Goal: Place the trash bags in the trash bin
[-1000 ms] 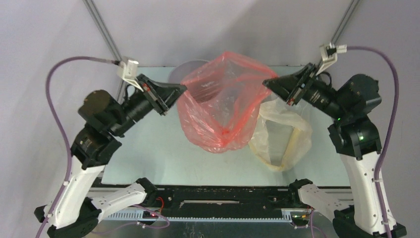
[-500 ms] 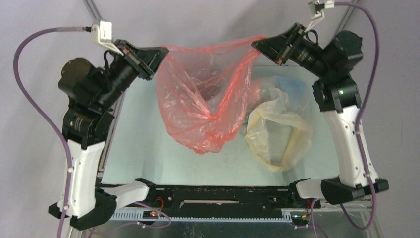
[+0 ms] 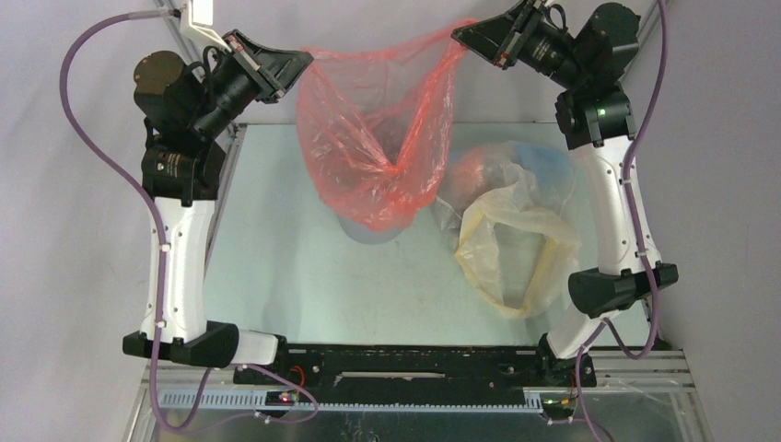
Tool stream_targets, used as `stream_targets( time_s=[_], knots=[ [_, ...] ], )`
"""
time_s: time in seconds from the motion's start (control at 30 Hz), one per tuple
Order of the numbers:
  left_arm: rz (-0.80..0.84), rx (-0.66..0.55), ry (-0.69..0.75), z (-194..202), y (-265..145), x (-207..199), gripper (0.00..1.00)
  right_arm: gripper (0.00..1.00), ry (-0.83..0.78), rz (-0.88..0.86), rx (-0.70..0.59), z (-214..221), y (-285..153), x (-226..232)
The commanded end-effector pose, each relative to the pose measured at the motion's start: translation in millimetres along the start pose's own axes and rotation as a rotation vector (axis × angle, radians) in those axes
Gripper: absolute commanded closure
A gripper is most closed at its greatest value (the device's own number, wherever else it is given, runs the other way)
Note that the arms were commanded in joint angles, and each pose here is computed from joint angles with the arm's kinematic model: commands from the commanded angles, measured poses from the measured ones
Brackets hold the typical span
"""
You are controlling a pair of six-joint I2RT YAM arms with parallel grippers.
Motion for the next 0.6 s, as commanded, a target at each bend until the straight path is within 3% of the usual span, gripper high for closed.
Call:
stream_targets(
  time_s=[0.0,0.23,0.57],
  knots=[
    [0.096,-0.079,0.041,-24,-7,-26,1.00,1.00,-0.014,-0.065,-0.019,-11,2,10],
    [0.073,-0.092,0.056,-24,-5,-20,1.00,1.00,0.027,-0.048,0.021,-4,15,-7],
    [-0.009,-0.027,0.036,16,-13,10,1.00,1.00,0.057,-0.026,0.096,32,14,-22]
  ],
)
Point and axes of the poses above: each gripper's point midway between its finger pads, its own y axis out along the fingers, its own x axis along the line the jaws close on, z = x × y, the point moved 6 cm from there along -y, back along the fingers
